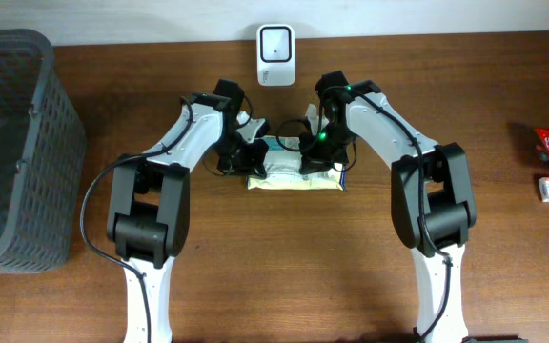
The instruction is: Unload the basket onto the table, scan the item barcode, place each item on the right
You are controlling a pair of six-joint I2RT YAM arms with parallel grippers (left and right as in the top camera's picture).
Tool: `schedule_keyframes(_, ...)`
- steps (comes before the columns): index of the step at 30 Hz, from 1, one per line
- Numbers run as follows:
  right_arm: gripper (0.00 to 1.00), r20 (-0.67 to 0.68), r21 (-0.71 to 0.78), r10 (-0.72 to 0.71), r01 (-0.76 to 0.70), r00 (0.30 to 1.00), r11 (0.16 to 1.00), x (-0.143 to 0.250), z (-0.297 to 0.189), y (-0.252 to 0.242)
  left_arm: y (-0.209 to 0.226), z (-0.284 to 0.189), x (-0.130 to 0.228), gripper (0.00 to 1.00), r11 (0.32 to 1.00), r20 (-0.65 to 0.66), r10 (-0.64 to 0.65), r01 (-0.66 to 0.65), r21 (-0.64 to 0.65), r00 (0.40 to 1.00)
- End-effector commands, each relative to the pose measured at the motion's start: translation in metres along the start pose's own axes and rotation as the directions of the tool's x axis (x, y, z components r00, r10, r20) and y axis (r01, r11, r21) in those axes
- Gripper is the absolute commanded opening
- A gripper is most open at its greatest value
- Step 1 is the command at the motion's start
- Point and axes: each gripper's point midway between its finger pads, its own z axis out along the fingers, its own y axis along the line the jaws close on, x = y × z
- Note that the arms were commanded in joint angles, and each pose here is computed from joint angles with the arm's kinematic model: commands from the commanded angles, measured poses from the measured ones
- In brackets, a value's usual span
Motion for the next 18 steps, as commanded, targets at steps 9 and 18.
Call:
schedule_keyframes(9,0.43,0.010,0.359,0.044,-0.045,0.999,0.932,0.006,-0.078,-0.039,0.015,-0.073,-0.028,0.00,0.961,0.095,-0.014,0.040,-0.275,0.995)
schedule_keyframes(18,0.18,0.053,0.486,0.157,-0.163,0.986,0.859,0.012,-0.043,-0.091,0.016,-0.075,-0.026,0.00,0.958,0.097,-0.045,0.070,-0.280,0.994)
